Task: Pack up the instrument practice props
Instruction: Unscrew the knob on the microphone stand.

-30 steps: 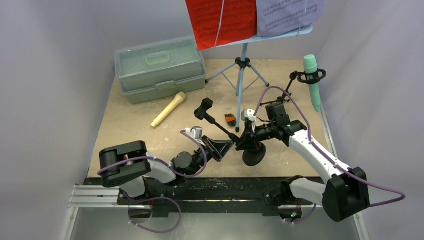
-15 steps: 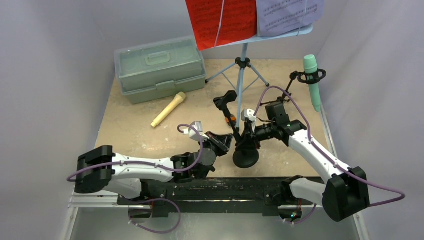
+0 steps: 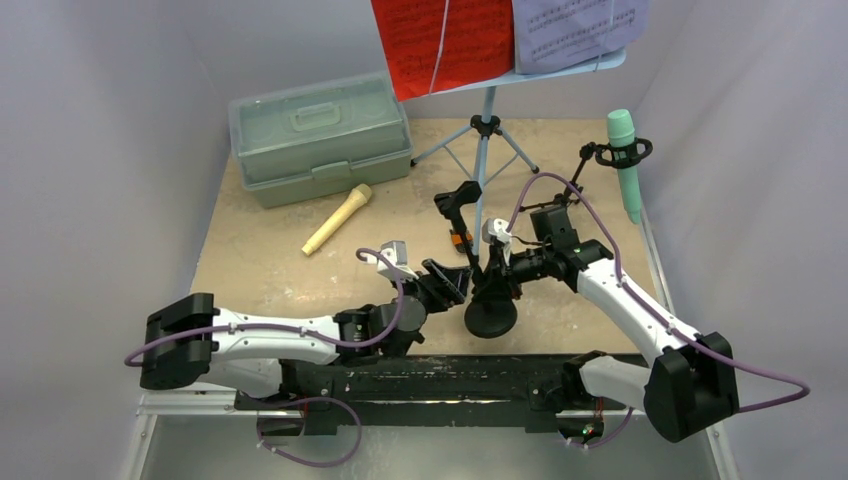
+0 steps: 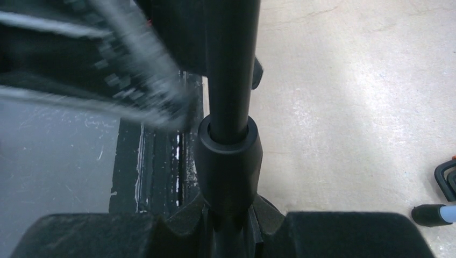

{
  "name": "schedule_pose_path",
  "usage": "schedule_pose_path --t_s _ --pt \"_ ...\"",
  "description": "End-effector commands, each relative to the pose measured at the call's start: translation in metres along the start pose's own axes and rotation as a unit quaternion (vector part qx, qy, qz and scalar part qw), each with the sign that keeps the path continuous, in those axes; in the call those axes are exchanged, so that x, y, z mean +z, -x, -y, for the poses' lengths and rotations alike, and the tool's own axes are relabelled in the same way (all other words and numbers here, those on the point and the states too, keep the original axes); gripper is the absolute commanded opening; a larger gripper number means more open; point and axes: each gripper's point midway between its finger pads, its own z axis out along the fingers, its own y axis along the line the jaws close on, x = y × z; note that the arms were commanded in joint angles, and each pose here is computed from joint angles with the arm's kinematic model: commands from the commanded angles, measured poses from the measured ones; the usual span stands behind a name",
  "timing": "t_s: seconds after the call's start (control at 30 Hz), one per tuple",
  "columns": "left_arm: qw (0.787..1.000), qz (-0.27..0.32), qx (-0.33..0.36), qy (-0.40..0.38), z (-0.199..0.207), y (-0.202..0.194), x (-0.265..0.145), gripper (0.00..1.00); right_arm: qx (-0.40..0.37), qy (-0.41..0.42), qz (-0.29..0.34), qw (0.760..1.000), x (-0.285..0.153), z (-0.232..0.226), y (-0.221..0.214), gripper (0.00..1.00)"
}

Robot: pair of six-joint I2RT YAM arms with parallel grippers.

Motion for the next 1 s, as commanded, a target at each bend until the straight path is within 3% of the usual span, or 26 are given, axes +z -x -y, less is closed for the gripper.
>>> schedule_pose_path --t_s 0.0,0.13,0.27,0.53,0.97 --pt "0.992 -0.059 0.059 -0.099 0.031 -0.010 -0.021 0.74 -0.038 0.011 0.023 0.999 0.000 -0.003 0.022 0.00" --pt "0.976 -0.091 0.123 -0.157 0.024 -0.018 -0.038 0.82 -0.037 0.011 0.022 0.999 0.000 -0.003 0.022 0.00" --pt "0.965 -0.106 0.145 -0.193 0.014 -0.016 -0.054 0.89 -0.038 0.011 0.022 0.999 0.000 -0.003 0.022 0.00" --pt "0.966 -0.093 0.163 -0.177 -0.018 0.008 -0.067 0.92 -0.038 0.011 0.022 0.999 -0.001 -0.003 0.021 0.00" --pt "0.986 -0.018 0.143 -0.087 -0.068 0.078 -0.060 0.97 -0.041 0.016 0.023 0.999 -0.001 -0.004 0.021 0.00"
